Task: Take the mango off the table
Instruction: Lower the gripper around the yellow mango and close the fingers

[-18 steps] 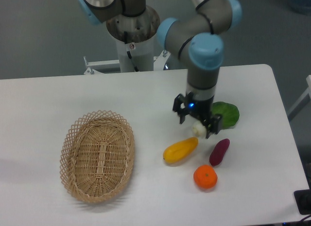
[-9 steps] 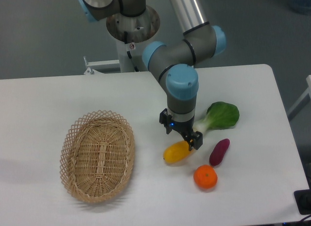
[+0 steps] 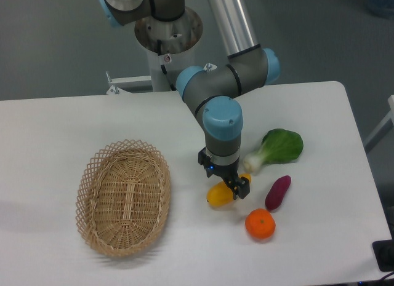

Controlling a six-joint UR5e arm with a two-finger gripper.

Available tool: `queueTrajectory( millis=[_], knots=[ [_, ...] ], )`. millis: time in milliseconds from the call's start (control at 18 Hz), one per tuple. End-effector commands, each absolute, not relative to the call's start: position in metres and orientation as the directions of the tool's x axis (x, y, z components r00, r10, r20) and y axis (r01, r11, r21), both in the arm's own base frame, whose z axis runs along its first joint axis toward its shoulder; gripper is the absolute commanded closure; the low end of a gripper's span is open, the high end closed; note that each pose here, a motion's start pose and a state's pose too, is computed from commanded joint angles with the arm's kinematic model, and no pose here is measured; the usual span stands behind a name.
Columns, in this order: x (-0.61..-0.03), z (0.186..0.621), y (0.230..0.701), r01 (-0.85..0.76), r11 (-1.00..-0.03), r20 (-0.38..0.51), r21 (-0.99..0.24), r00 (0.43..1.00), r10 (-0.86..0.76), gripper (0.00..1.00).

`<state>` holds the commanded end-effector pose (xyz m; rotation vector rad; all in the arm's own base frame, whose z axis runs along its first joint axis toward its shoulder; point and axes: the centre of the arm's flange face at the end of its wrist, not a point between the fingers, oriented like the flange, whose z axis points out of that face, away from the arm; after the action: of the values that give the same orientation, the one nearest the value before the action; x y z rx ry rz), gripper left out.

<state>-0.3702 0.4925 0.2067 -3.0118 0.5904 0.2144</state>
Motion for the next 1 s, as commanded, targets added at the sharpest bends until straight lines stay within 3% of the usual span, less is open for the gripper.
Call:
queueTrajectory(
  millis=[556,667,722,1000],
  knots=[
    [-0.363,0.189,0.497,-0.382,-0.924,-0.138,-0.009,0.916,-0.378,0.00],
    [-0.362,0.191,0.497,-0.364,-0.931,-0.142,-0.004,0.922,-0.360,0.29],
    [-0.362,0.192,0.497,-0.363,-0.932,-0.143,-0.005,0.922,-0.359,0.36],
    [-0.364,0.198,0.497,-0.350,-0.937,-0.153,-0.010,0.926,-0.345,0.52]
  ],
)
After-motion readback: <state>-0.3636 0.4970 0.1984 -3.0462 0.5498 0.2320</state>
